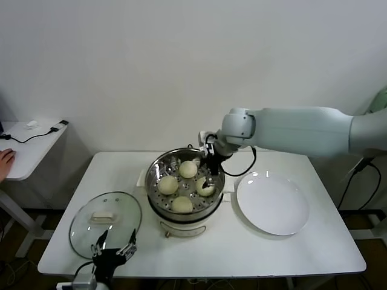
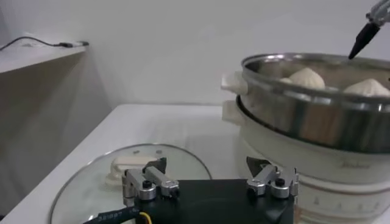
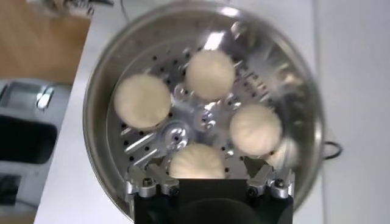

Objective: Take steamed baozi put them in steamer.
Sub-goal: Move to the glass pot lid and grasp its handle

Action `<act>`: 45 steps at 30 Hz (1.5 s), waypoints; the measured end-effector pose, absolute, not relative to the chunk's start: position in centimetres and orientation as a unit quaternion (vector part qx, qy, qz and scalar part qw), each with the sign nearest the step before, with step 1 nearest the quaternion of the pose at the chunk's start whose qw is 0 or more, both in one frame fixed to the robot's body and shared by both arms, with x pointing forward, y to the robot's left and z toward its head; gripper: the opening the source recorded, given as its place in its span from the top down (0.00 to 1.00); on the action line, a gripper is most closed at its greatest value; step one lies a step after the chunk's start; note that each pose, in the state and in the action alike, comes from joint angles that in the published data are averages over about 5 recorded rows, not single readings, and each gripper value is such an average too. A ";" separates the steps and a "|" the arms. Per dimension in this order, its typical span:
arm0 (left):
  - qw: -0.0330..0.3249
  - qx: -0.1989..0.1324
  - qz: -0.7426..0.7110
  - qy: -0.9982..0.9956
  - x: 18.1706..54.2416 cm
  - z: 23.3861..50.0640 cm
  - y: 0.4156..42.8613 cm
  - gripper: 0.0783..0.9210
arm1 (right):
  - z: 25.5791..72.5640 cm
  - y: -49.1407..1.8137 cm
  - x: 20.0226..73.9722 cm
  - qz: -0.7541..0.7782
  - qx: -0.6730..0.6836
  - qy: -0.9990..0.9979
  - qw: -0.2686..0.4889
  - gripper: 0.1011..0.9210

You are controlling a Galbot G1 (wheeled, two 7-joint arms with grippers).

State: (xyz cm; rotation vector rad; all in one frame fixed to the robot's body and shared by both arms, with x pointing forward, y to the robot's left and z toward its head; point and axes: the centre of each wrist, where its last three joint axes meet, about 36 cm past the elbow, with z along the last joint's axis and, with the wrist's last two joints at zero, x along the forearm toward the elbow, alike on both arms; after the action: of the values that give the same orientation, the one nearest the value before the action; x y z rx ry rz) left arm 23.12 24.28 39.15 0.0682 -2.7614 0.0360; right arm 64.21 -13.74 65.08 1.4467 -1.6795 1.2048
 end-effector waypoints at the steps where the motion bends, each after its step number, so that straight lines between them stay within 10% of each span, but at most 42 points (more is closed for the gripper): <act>1: 0.185 0.025 0.014 -0.982 23.2 39.2 24.3 0.12 | 65.5 -14.3 64.3 0.449 0.541 -0.649 0.291 0.12; 15: 0.158 0.047 0.003 -0.986 24.5 39.2 25.1 0.12 | 63.4 -25.5 62.4 0.320 0.358 -0.870 0.111 0.12; 45: 0.064 0.095 -0.195 -0.974 25.4 34.9 28.1 0.12 | 29.7 -35.9 37.2 0.023 0.094 -0.993 0.067 0.12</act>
State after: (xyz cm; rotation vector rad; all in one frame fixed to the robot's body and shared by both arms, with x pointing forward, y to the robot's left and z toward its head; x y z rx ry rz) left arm 25.41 28.11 34.90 0.2873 -2.9406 -0.5887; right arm 37.21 -35.87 29.68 0.2845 -2.9931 0.0685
